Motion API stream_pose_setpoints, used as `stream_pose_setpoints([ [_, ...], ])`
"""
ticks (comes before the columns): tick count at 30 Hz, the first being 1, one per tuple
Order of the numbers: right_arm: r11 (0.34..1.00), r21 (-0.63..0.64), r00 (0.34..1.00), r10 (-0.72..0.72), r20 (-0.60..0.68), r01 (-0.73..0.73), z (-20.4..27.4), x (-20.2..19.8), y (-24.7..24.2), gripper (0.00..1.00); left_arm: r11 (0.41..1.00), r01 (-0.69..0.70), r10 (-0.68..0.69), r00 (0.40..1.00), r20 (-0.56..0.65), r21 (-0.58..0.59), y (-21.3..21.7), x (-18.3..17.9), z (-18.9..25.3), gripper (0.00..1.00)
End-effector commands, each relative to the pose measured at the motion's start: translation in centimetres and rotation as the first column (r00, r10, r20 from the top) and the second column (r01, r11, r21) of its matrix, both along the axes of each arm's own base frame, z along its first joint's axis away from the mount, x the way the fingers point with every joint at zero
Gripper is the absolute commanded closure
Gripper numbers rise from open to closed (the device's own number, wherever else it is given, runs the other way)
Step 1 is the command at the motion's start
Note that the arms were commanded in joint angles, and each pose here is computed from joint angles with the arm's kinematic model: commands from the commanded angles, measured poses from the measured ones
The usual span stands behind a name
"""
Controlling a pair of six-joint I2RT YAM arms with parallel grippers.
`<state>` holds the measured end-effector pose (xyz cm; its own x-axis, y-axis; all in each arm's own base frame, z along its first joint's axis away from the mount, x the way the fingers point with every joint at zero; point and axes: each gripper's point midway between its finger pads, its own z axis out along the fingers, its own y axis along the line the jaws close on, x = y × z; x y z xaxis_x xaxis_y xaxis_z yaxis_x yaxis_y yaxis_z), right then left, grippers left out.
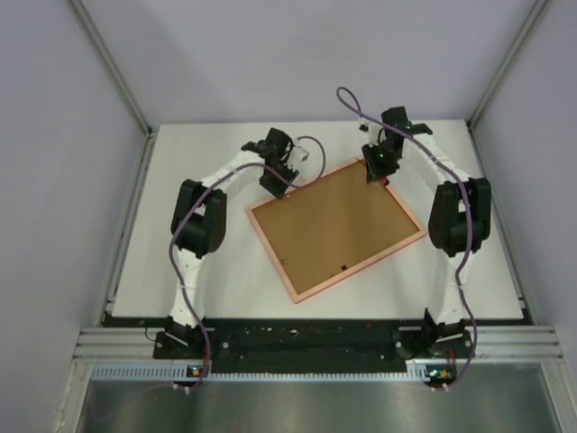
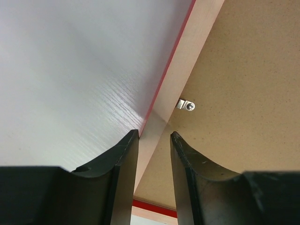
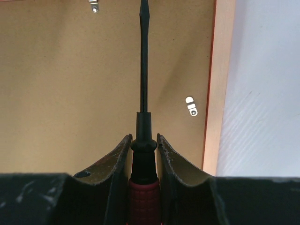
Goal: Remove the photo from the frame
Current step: Adjust the photo frame at the center of the board.
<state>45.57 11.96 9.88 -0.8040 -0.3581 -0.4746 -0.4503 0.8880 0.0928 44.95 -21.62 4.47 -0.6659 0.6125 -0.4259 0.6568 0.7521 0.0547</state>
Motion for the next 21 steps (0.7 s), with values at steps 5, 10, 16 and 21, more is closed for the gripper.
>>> stream_pose_setpoints([
  [5, 0.997, 0.04, 0.998, -0.065, 0.018, 0.064, 2.5, -0.7, 1.9, 1.0, 0.998, -0.027, 0.021, 0.994, -0.103, -0.062, -0.6, -2.4, 0.4, 0.64],
  [10, 0.995, 0.002, 0.994, -0.103, 0.036, 0.103, 2.7, -0.7, 0.6, 1.0, 0.996, -0.068, 0.059, 0.987, -0.147, -0.057, 0.0, -4.1, 1.0, 0.62],
  [16, 0.995, -0.047, 0.995, -0.087, 0.051, 0.089, 3.1, -2.1, -0.7, 1.0, 0.993, -0.065, 0.066, 0.998, 0.014, -0.103, -0.4, -1.2, 5.6, 0.4],
  [21, 0.988, -0.088, 0.99, -0.121, 0.07, 0.127, 3.4, -3.2, -2.6, 1.0, 0.991, 0.035, -0.012, 0.984, 0.177, -0.13, -3.0, 2.5, 8.9, 0.36],
])
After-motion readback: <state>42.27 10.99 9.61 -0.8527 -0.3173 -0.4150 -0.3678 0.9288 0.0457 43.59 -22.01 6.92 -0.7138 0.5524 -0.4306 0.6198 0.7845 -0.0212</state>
